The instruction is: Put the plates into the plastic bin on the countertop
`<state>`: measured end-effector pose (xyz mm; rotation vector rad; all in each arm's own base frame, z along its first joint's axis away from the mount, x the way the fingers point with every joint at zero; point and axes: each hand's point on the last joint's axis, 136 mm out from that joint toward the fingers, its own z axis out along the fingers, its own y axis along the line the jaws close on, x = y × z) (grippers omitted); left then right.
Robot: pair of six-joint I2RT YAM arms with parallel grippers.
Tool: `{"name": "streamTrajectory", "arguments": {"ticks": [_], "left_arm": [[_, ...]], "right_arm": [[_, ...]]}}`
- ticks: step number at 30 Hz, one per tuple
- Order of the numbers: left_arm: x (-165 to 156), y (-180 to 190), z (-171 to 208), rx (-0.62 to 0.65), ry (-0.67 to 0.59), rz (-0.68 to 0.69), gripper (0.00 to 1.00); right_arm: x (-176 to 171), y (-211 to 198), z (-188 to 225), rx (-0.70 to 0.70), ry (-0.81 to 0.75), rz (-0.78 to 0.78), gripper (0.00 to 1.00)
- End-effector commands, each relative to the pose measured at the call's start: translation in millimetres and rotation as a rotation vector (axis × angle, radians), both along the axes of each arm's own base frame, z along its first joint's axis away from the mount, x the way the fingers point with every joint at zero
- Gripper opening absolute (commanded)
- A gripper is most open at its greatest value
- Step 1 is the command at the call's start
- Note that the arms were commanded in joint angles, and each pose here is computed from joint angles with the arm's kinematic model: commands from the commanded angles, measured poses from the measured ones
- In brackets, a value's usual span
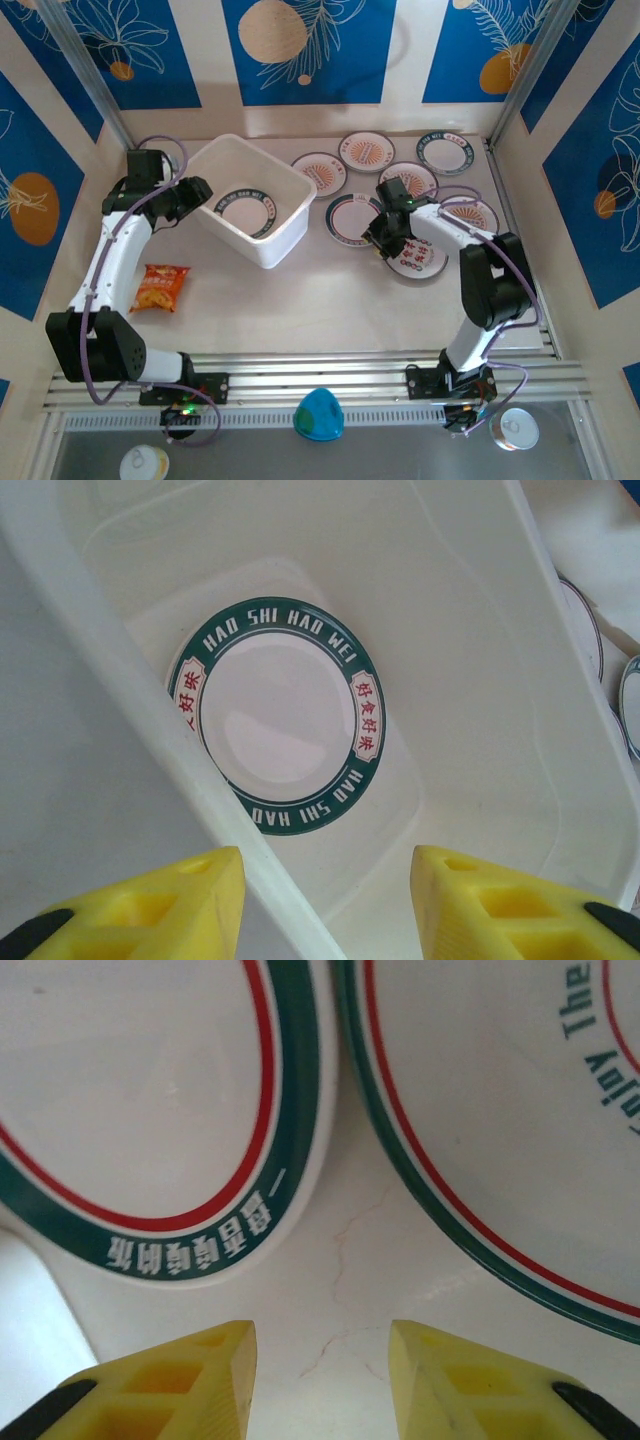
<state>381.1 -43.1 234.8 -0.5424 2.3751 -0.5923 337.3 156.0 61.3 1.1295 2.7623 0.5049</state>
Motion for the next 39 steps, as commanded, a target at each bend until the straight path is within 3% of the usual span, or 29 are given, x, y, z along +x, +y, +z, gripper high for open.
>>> {"name": "streamTrajectory", "arguments": {"ticks": [1,21,39], "left_arm": [[0,-7,-3,-0.023,0.004,-0.018,0.49],[4,-5,-7,-0.001,0.017,-0.028,0.49],[5,-4,-12,0.018,0.039,-0.039,0.49]], "right_arm": [[-3,-3,-2,-0.038,0.041,-0.089,0.42],[1,3,-20,-0.131,0.066,-0.280,0.41],[31,21,-26,-0.119,-0.016,-0.339,0.41]]}}
